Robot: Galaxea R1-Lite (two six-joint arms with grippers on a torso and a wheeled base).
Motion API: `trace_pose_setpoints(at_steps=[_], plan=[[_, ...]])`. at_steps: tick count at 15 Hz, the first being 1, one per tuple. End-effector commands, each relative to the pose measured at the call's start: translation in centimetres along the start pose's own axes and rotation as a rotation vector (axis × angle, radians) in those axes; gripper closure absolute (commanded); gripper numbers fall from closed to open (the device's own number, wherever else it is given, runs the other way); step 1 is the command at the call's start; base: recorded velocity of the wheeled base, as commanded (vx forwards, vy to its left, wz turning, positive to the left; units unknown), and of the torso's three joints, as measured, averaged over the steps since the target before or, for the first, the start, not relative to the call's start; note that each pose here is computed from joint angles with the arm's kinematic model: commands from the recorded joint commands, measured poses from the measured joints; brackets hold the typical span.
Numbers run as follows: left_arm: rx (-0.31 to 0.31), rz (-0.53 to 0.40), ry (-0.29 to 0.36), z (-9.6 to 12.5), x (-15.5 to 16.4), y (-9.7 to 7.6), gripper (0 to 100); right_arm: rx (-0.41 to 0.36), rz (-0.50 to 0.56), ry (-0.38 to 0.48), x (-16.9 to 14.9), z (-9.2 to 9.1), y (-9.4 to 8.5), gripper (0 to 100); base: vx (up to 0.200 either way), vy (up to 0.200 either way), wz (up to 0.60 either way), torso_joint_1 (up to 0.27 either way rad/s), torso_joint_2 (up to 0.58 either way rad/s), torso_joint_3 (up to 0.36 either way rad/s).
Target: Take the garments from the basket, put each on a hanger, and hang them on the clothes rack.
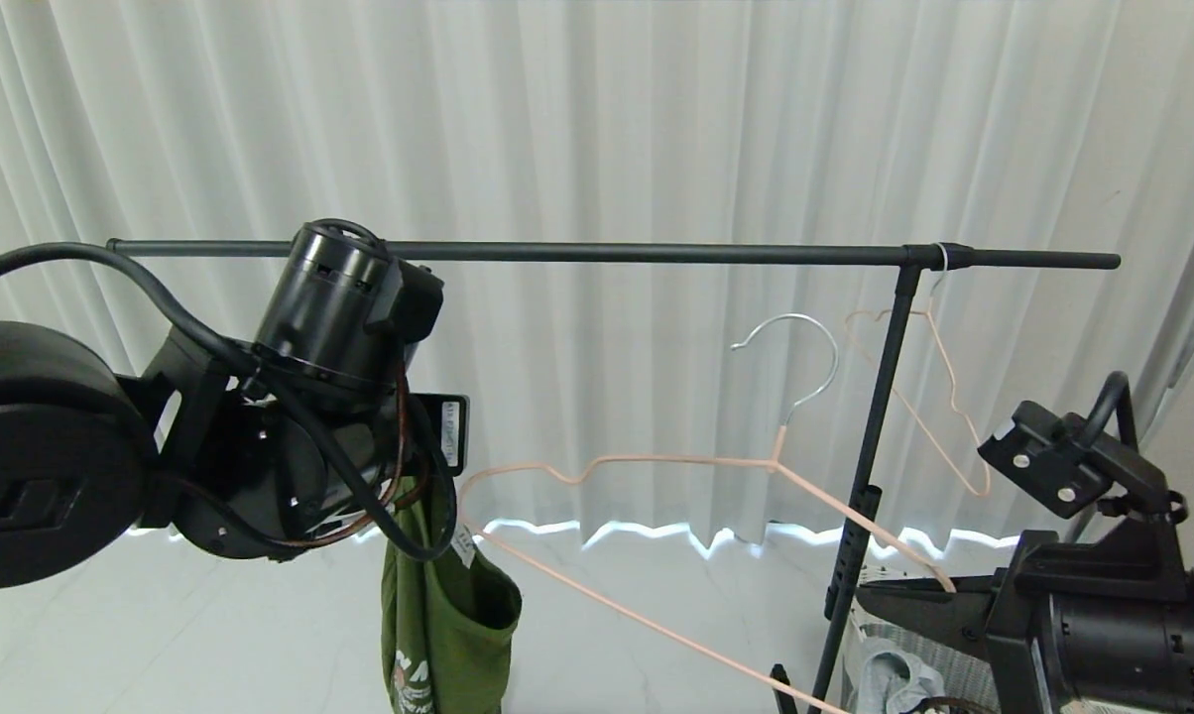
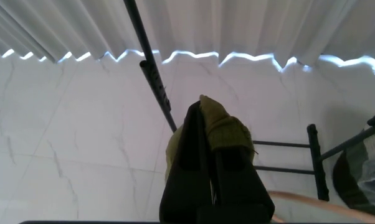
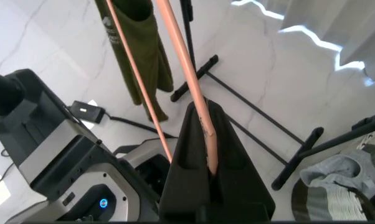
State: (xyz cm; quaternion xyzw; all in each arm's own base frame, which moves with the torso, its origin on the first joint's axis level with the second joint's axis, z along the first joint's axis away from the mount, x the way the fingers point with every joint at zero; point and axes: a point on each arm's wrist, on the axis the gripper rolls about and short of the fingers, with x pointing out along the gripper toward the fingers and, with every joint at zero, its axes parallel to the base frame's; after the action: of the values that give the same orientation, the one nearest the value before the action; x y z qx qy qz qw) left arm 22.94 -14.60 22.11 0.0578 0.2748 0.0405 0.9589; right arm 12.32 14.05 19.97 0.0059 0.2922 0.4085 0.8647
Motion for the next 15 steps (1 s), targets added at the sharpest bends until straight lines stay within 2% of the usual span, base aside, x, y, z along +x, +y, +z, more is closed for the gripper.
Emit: trace_pose_setpoints(at_steps=[1, 8, 15], plan=[[-0.002, -0.004, -0.005, 0.1, -0.2, 0.0, 100, -0.003, 0.005, -0.016, -0.2, 0.2, 0.1, 100, 0.000, 0.000, 0.00, 0.000, 0.00, 0.000], [0.004, -0.018, -0.011, 0.0, -0.6, -0.3, 100, -0.012, 0.022, -0.010, 2.5, 1.0, 0.6, 100, 0.000, 0.000, 0.00, 0.000, 0.00, 0.000], [0.007, 0.033, -0.023, 0.0, -0.5, -0.3, 100, 0.025, -0.048, -0.052, 3.1, 1.4, 0.4, 100, 0.000, 0.000, 0.00, 0.000, 0.00, 0.000]])
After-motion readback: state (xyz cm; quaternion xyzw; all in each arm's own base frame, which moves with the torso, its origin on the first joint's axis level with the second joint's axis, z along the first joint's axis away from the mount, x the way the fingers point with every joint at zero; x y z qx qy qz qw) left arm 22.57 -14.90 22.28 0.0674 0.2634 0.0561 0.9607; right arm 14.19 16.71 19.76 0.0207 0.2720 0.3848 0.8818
